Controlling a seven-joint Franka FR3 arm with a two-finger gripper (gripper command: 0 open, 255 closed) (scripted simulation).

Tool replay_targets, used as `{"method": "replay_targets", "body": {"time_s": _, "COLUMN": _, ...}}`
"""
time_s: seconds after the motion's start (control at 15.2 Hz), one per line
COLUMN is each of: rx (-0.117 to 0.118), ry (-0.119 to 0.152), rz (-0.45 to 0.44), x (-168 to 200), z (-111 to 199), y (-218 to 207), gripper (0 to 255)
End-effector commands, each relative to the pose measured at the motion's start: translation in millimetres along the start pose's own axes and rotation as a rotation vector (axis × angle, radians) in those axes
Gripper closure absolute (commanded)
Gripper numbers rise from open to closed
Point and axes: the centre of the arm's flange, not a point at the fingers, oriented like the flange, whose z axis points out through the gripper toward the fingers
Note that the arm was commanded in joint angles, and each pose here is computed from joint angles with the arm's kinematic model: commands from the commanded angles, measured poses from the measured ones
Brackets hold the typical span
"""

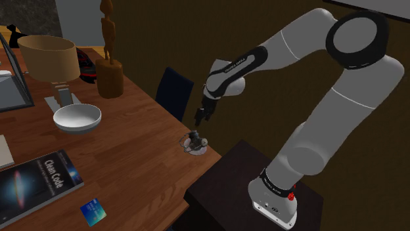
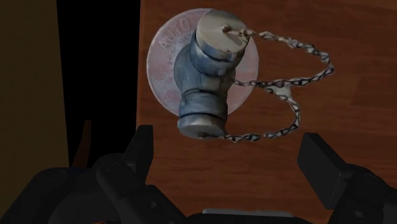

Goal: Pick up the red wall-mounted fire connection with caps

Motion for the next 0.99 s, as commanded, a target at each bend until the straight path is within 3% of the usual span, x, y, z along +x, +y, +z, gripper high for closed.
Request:
{"method": "replay_targets", "body": {"time_s": 0.0, "rx": 0.013, "ry": -0.004, "rz": -0.006, "x": 8, "z": 27, "y": 4, "gripper": 0}}
{"method": "replay_targets", "body": {"time_s": 0.26, "rx": 0.041, "ry": -0.012, "rz": -0.018, "x": 28, "z": 74, "y": 12, "gripper": 0}}
{"method": "replay_targets", "body": {"time_s": 0.86, "rx": 0.041, "ry": -0.012, "rz": -0.017, "x": 30, "z": 114, "y": 16, "gripper": 0}}
{"method": "replay_targets", "body": {"time_s": 0.92, "rx": 0.041, "ry": -0.012, "rz": -0.018, "x": 30, "z": 114, "y": 16, "gripper": 255}}
